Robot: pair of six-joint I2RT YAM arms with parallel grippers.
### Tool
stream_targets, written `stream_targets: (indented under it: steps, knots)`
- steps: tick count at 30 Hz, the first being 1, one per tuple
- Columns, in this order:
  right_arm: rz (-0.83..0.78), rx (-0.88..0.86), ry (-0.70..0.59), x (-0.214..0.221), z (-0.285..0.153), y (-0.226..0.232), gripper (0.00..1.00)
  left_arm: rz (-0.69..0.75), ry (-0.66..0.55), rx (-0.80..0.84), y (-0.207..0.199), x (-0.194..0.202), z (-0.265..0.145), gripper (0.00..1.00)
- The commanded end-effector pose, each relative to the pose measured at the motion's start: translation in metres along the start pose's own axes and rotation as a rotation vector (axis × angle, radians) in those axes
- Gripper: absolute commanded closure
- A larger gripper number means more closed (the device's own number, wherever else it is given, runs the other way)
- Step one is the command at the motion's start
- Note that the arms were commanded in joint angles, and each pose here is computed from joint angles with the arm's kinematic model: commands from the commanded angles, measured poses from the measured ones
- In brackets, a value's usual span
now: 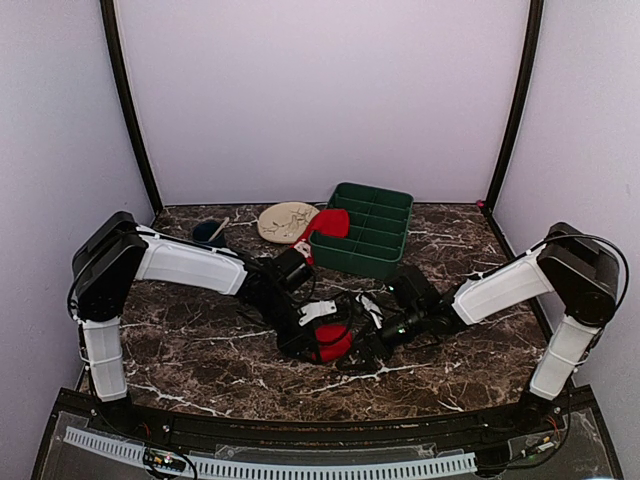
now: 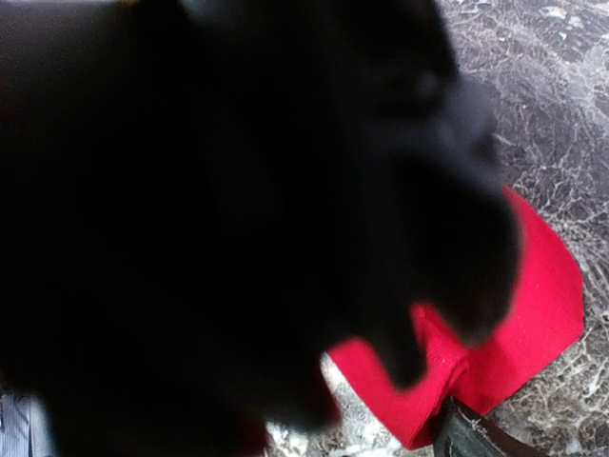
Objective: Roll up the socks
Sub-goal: Roll the sock at the center of the board.
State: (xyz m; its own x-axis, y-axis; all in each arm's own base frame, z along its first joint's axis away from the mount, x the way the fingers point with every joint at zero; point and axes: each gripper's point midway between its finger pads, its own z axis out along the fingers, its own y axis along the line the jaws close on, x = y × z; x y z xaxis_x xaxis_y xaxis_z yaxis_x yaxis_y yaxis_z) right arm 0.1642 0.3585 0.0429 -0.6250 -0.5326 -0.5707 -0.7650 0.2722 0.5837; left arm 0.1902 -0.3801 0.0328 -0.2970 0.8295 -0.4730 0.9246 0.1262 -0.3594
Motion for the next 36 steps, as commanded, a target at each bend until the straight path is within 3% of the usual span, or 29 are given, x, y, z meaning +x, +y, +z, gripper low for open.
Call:
stream_targets:
  steps: [1, 17, 36]
  knots:
    - [0.117, 0.026, 0.145, 0.046, 0.009, -0.008, 0.0, 0.051, -0.019, 0.003, -0.004, -0.013, 0.003, 0.63]
    - [0.133, 0.052, 0.116, 0.043, 0.005, -0.011, 0.0, 0.062, 0.001, 0.005, -0.004, 0.0, 0.008, 0.91]
    - [0.154, 0.098, 0.148, 0.055, 0.0, -0.018, 0.0, 0.053, -0.053, -0.025, 0.004, -0.002, -0.002, 1.0]
